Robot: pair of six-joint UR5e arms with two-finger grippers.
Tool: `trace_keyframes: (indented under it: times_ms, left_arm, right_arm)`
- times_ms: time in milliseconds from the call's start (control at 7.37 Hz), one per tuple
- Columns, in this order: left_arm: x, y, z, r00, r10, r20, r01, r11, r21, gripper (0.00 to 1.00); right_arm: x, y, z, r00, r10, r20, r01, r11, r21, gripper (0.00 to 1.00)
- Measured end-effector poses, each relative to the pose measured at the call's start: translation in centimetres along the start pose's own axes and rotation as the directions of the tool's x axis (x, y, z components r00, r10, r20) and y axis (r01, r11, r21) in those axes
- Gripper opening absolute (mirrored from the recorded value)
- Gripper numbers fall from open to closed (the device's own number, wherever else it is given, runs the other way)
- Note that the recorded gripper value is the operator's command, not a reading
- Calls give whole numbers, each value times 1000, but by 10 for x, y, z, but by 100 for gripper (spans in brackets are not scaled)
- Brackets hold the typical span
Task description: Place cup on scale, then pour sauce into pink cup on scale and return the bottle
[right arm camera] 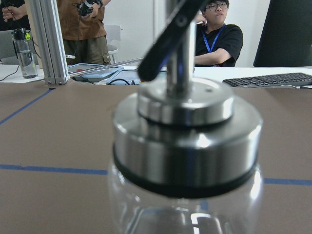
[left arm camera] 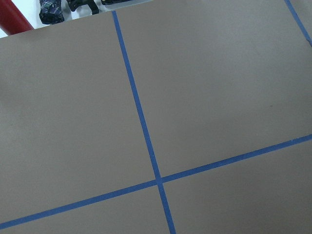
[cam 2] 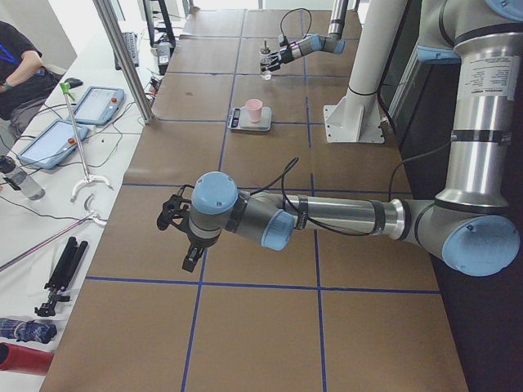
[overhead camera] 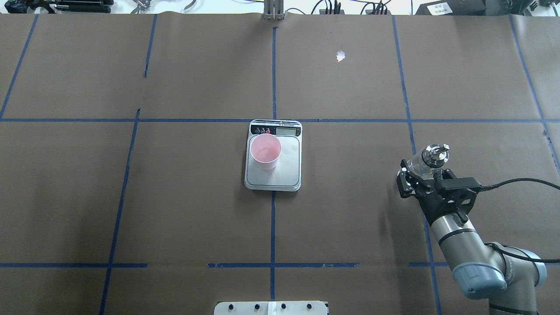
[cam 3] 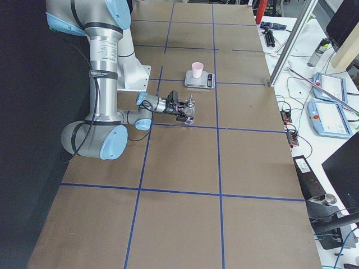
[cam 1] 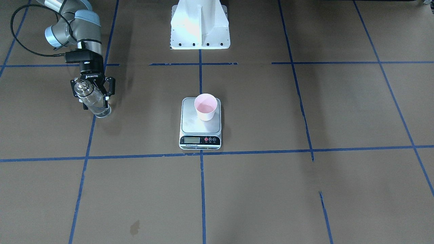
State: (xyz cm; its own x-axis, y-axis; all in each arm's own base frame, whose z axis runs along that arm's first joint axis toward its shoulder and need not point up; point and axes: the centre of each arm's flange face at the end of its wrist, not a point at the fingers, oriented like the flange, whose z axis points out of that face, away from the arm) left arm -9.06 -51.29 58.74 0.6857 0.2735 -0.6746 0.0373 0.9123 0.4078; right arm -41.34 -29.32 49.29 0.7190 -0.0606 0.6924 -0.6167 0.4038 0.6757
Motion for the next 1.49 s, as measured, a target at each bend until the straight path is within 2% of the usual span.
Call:
trace_keyframes:
  times_ms: [136,407,543,679,815,950,1086,1493]
  left_arm:
    - [0,0,0,1000,0,-1,0,1000,0,100]
    - [0,0,0,1000,0,0,0,1000,0,100]
    - [0,0,0,1000,0,0,0,1000,0,100]
    - [0,0,0,1000,0,0,0,1000,0,100]
    - [0,0,0,1000,0,-1,0,1000,0,100]
    - [0,0,0,1000,0,-1,0,1000,0,100]
    - [0,0,0,1000,0,-1,0,1000,0,100]
    - [1,-1,0,1000,1,-1,-1,1000,1,100]
  right_arm:
    - [0,1,0,1000,-2,-1,2,1000,0,0]
    - [1,3,1,1000,-7,-3,7,1000,-1,14]
    - [1,3,1,1000,-7,-3,7,1000,-1,33]
    - [1,3,2,1000,-8,-4,8,1000,-1,66]
    - [1,3,2,1000,-8,-5,8,1000,0,80]
    - [2,2,2,1000,-8,-6,8,1000,2,87]
    - [3,2,3,1000,-9,-9,9,1000,4,99]
    - [5,3,5,1000,-18,-13,18,1000,5,100]
